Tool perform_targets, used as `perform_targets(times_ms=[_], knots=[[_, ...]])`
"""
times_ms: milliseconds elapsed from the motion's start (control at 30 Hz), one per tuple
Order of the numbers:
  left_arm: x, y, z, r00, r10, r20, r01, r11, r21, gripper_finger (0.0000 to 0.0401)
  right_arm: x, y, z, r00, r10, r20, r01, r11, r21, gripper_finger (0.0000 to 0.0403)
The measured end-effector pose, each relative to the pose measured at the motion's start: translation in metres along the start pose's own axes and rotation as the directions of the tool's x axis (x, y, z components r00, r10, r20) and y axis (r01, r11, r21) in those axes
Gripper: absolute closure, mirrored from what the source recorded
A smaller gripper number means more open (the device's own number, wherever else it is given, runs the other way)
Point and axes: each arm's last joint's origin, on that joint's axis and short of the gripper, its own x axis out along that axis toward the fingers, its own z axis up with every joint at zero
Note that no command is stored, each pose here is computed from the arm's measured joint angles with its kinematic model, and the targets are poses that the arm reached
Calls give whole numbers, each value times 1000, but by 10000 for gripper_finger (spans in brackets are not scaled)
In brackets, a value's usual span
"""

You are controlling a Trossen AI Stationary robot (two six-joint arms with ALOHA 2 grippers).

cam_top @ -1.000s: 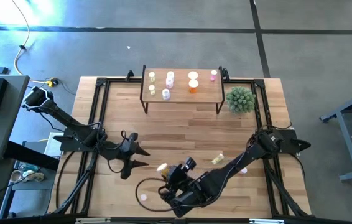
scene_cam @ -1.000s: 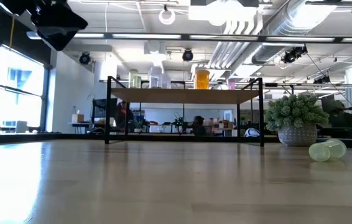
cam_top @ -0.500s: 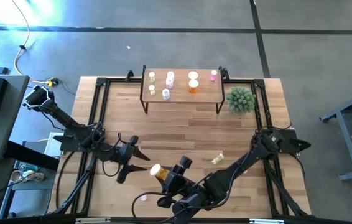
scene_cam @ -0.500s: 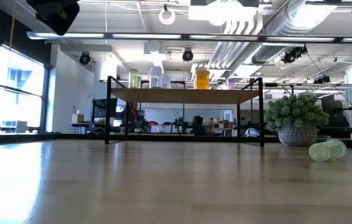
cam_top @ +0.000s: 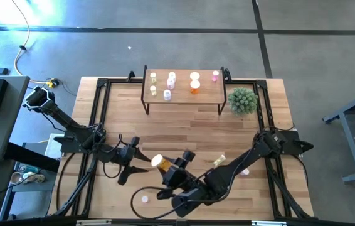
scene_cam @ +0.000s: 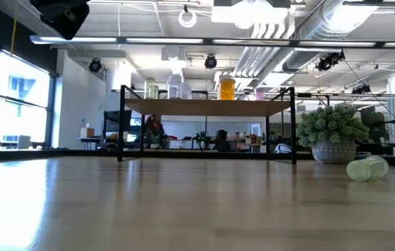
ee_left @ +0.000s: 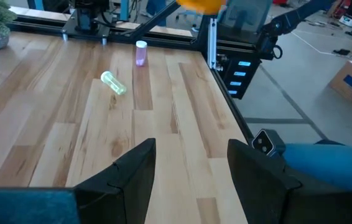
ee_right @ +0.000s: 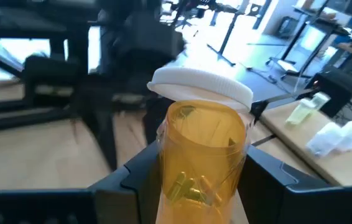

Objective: Pick and place medicine bottles onto shelf by color
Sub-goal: Put the orange pill bottle aligned with the other orange pill bottles on the shelf

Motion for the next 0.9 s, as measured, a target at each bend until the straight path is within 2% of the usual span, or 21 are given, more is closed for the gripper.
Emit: perform_targets(times_ms=[333,633,667,733,900], knots=[[0,0,-1,1000,2,-8,-2,1000,3,211,0,-43,14,989,-146,-21,145,988,-48,240],[0,0,-1,1000,0,-9,1,1000,3,211,12,-95,-8,914,-386,-121,387,922,-14,240],[0,0,-1,1000,0,-9,1,1000,3,211,14,-95,-8,912,-392,-119,396,918,12,240],[0,0,-1,1000,0,-9,0,1000,3,211,17,-97,-9,908,-403,-117,402,915,-34,240],[0,0,-1,1000,0,-11,0,1000,4,210,23,-109,-4,896,-428,-120,425,904,-49,240]])
